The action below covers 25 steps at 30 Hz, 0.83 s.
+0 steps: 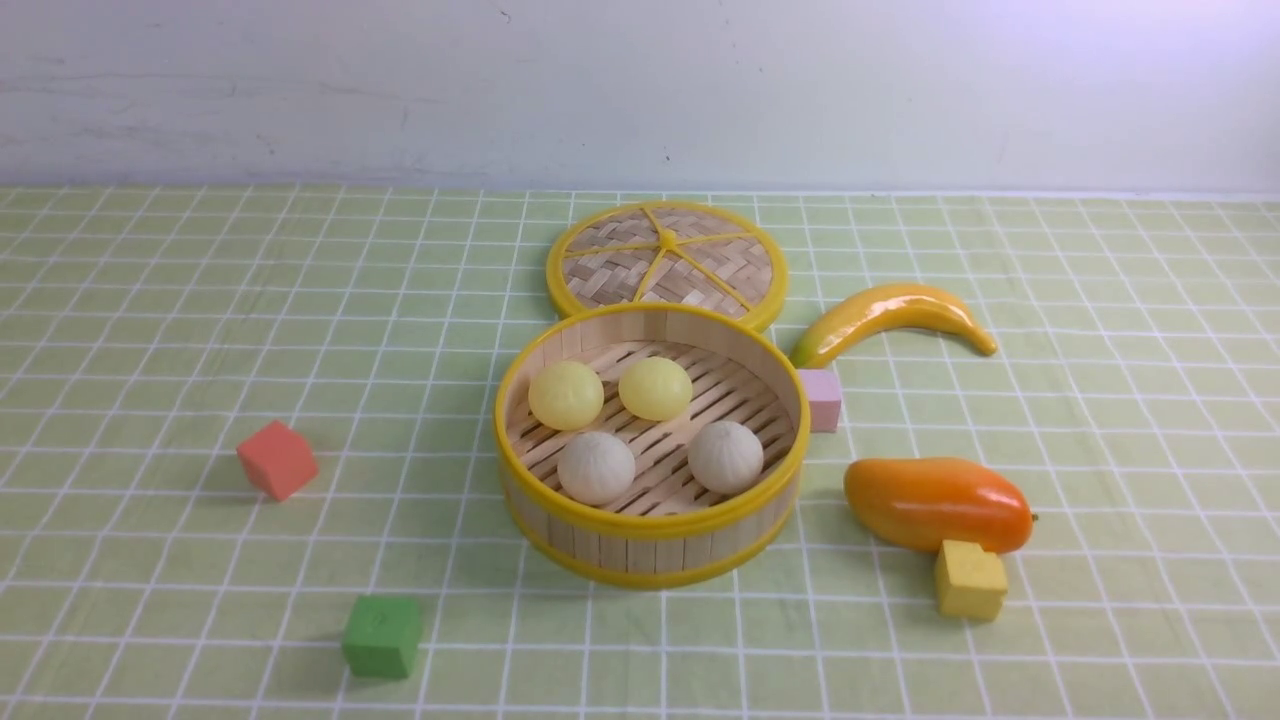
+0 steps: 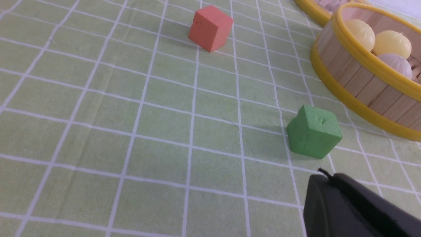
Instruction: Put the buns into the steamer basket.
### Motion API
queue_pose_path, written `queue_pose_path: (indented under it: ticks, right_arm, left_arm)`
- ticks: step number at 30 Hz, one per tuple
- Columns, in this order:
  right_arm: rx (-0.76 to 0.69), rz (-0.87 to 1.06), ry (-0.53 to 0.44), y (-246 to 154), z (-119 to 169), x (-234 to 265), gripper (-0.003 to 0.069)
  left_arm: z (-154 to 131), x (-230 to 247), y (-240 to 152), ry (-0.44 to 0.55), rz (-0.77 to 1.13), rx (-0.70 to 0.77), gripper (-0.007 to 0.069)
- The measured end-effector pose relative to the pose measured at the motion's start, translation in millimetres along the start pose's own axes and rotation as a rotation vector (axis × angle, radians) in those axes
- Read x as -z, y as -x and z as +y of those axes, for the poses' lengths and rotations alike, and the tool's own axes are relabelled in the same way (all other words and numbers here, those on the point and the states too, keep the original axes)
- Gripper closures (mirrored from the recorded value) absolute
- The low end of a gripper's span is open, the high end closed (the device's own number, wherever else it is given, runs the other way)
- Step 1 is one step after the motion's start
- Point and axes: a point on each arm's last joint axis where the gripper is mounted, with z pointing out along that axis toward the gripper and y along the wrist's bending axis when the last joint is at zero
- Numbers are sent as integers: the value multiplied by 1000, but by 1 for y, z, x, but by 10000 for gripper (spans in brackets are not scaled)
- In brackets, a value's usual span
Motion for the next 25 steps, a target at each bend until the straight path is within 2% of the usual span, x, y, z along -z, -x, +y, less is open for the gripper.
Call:
queue_pose_path:
  ticks: [25]
  right_arm:
    - [0, 0, 0, 0, 0, 0, 550]
  left_arm:
    - [0, 0, 0, -1, 0, 2, 630]
